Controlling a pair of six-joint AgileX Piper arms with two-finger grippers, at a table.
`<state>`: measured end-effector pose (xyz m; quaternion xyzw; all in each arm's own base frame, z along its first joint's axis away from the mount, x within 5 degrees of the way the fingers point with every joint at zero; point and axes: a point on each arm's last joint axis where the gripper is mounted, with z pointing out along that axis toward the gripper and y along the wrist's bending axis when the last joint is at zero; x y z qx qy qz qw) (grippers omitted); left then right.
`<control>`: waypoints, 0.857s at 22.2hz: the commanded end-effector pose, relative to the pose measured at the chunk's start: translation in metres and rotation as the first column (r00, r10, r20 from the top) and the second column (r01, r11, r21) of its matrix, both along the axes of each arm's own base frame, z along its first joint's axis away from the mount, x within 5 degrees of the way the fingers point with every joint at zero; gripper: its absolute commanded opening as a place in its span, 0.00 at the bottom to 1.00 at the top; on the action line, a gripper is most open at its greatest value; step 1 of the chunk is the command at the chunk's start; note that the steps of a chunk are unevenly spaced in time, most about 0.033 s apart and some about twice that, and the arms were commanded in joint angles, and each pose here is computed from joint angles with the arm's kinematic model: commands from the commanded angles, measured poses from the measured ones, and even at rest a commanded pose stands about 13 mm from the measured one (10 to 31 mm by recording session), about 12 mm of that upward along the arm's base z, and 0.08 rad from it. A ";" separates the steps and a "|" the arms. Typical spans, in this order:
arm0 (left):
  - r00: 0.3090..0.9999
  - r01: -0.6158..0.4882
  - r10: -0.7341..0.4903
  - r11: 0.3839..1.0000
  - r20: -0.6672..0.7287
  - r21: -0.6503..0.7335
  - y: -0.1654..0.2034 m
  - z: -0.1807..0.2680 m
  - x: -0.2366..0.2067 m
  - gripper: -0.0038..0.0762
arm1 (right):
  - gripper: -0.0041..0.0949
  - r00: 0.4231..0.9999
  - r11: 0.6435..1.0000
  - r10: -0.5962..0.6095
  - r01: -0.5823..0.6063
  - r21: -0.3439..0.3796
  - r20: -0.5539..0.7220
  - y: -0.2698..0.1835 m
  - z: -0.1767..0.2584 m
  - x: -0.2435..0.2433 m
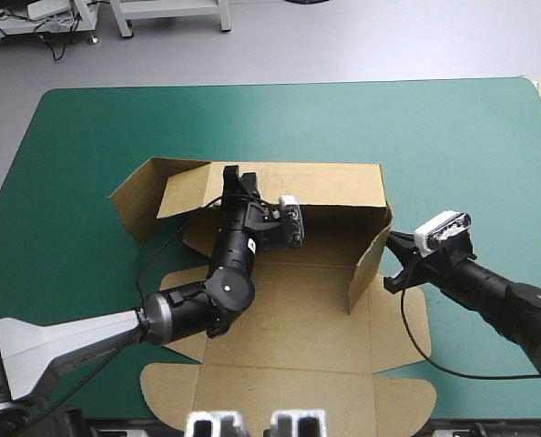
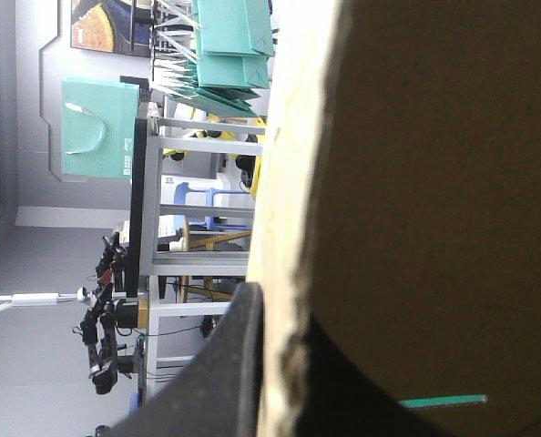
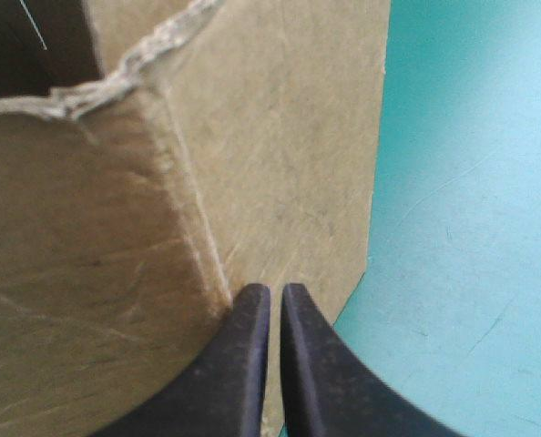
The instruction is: Fold the box
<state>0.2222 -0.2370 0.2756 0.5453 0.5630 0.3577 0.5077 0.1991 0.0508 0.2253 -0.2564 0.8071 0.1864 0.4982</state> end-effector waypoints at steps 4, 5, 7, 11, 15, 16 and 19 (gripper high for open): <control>0.996 0.028 -0.027 1.000 0.082 -0.010 0.000 0.019 -0.001 0.04 | 0.50 0.997 0.998 0.041 -0.043 0.038 0.063 0.004 0.037 0.011; 0.996 0.028 -0.027 1.000 0.082 -0.010 0.000 0.019 -0.001 0.04 | 0.51 0.997 0.998 0.060 -0.062 0.027 0.051 0.005 0.039 0.011; 0.996 0.028 -0.027 1.000 0.082 -0.010 0.000 0.019 -0.001 0.04 | 0.51 0.988 0.987 0.151 -0.149 -0.059 0.030 0.006 0.039 0.008; 0.996 0.029 -0.028 1.000 0.083 -0.009 -0.001 0.019 -0.001 0.04 | 0.51 0.975 0.972 0.223 -0.222 -0.070 0.006 0.010 0.040 0.004; 0.996 0.029 -0.028 1.000 0.083 -0.009 -0.001 0.019 -0.001 0.04 | 0.51 0.968 0.966 0.251 -0.251 -0.058 0.002 0.012 0.040 0.002; 0.996 0.031 -0.031 0.999 0.087 -0.007 -0.001 0.020 -0.001 0.04 | 0.51 0.971 0.969 0.237 -0.236 -0.066 0.005 0.011 0.040 0.003; 0.995 0.038 -0.038 0.999 0.090 -0.006 -0.002 0.020 -0.001 0.04 | 0.51 0.982 0.980 0.188 -0.186 -0.065 0.018 0.008 0.040 0.007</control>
